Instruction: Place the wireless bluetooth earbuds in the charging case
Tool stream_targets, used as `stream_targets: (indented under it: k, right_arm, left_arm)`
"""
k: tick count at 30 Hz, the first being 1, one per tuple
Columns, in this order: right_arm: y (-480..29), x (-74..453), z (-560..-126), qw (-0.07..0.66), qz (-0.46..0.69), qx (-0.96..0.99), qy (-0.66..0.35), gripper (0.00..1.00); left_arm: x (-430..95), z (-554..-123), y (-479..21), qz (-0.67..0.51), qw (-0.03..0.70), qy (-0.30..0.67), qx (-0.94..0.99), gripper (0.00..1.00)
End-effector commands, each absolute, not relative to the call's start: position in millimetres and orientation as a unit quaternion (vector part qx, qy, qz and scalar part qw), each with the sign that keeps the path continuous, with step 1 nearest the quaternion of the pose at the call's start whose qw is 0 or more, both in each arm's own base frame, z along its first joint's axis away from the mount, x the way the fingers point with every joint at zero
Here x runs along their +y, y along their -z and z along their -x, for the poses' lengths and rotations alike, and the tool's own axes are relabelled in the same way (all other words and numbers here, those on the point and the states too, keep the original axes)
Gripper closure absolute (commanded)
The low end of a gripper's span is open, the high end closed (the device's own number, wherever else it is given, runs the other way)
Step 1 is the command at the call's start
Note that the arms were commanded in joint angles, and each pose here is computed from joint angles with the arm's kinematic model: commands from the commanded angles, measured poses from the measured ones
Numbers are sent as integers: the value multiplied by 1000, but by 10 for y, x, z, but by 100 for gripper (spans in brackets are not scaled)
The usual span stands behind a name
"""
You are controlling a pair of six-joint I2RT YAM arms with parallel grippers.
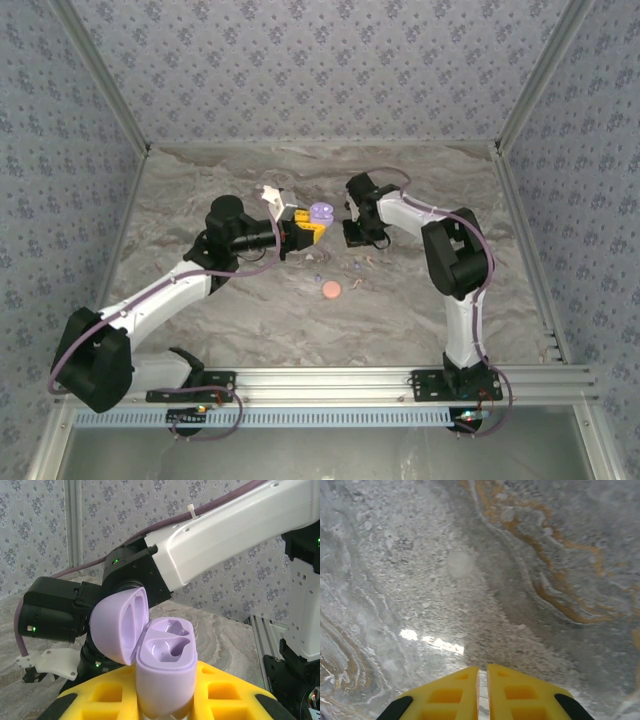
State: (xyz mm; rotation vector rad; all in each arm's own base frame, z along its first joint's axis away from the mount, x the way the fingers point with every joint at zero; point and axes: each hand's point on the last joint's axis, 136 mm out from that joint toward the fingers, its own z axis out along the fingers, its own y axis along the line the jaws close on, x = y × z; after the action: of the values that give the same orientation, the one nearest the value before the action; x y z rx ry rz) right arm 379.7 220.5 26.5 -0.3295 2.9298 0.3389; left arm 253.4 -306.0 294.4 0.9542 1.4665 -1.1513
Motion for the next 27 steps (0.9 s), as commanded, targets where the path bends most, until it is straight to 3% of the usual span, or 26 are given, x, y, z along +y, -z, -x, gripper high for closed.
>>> stream_targets:
  k: [1, 14, 27]
  right_arm:
    - [-380, 2144, -3761, 82, 123, 983, -111, 83]
    - [-614, 2164, -3204, 62, 182, 967, -165, 81]
    - [-344, 2162, -2981, 28, 189, 970, -152, 83]
  left_arm:
    - [-3041, -2479, -3025, -402, 513, 470, 595, 79]
    - [-3037, -2473, -3045, -403, 514, 470, 594, 79]
    - [-3041, -2469, -3059, -404, 515, 471, 592, 78]
